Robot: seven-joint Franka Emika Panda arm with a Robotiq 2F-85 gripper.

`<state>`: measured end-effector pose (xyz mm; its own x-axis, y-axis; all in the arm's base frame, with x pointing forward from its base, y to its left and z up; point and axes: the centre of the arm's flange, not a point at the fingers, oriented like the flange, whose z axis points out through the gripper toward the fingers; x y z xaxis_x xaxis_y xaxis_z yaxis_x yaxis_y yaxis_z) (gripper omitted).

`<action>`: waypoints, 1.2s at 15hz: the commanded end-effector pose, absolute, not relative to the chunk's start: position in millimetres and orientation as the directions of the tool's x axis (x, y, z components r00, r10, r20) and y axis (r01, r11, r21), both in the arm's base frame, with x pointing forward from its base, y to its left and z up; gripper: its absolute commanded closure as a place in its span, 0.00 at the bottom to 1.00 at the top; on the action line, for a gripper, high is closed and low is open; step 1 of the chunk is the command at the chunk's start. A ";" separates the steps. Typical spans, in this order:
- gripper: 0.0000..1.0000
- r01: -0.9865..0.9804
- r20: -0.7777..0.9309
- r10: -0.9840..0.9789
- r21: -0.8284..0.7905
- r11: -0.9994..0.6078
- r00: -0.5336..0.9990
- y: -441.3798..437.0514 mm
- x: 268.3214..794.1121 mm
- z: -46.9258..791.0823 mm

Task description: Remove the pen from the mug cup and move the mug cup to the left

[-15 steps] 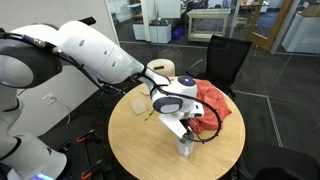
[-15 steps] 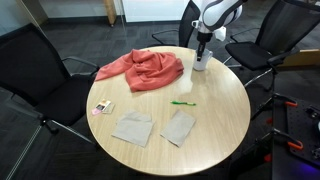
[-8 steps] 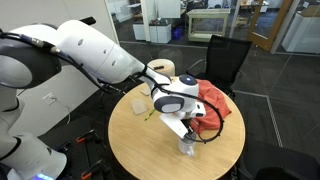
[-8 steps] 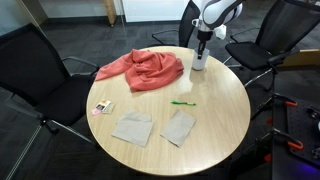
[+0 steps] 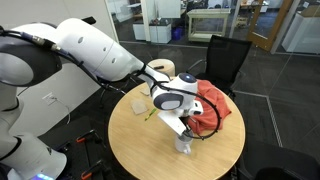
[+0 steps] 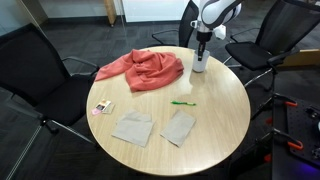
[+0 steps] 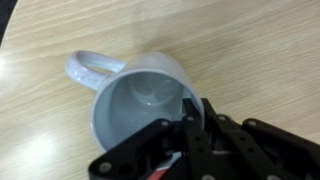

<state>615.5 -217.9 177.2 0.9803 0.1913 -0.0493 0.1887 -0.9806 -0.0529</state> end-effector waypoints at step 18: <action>0.97 0.375 -0.080 0.379 -0.061 -0.925 0.922 -29.4 638.2 166.1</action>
